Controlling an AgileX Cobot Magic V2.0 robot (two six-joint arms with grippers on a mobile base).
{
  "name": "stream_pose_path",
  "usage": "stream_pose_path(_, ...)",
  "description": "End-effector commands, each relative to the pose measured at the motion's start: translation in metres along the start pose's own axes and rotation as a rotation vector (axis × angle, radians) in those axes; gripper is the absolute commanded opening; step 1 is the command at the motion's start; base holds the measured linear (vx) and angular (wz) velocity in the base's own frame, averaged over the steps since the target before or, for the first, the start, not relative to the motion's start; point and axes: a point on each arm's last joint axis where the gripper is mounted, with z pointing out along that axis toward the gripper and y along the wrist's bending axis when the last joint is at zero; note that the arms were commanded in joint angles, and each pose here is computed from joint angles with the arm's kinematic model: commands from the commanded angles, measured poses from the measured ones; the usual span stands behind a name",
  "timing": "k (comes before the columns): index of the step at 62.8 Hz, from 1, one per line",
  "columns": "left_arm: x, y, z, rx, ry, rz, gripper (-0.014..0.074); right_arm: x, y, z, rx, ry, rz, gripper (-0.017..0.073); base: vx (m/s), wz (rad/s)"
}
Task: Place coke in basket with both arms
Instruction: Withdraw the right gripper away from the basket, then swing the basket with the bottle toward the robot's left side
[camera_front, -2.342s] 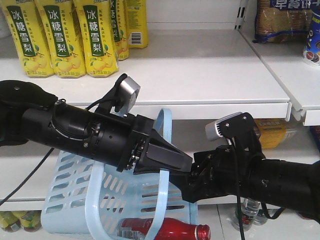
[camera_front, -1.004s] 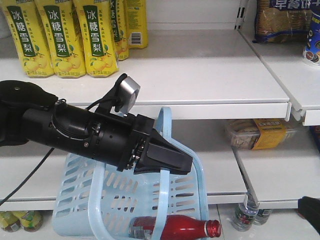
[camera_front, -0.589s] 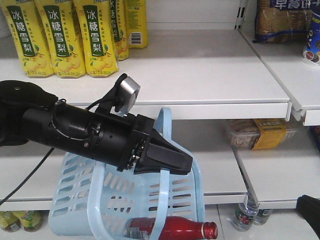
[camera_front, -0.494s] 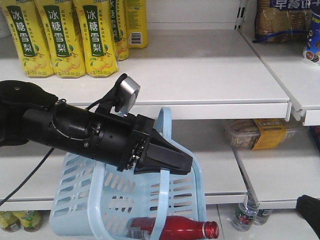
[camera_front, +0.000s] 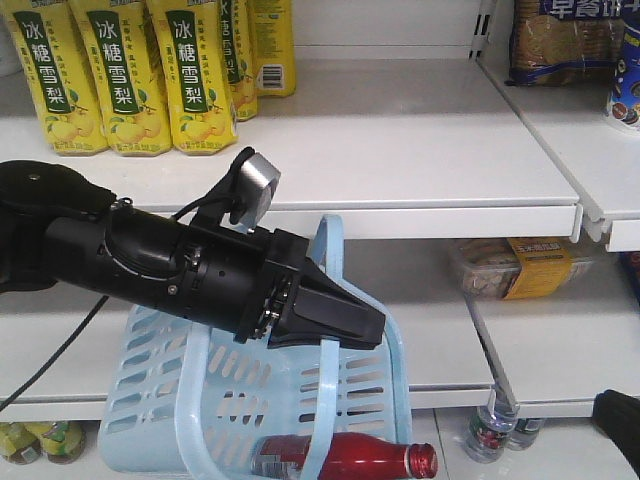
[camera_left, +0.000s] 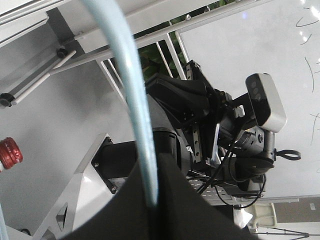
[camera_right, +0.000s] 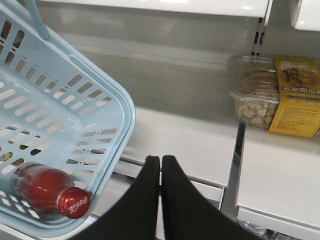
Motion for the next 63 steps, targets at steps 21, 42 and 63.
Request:
stream_pose_path(21,0.017,-0.066,-0.023,0.175,-0.026,0.305,-0.0006,-0.015,0.002,-0.003,-0.016,-0.094,-0.016,-0.0004,0.00,0.00)
stream_pose_path(42,0.060,-0.111,-0.056,0.070,-0.032,0.547,-0.0006,-0.015,0.002,-0.003,-0.015,-0.091,-0.016,-0.0004,0.00,0.00)
stream_pose_path(63,0.075,-0.118,-0.080,-0.213,-0.169,0.589,-0.0006,-0.015,0.002,-0.003,-0.015,-0.091,-0.016,-0.0004,0.00,0.00)
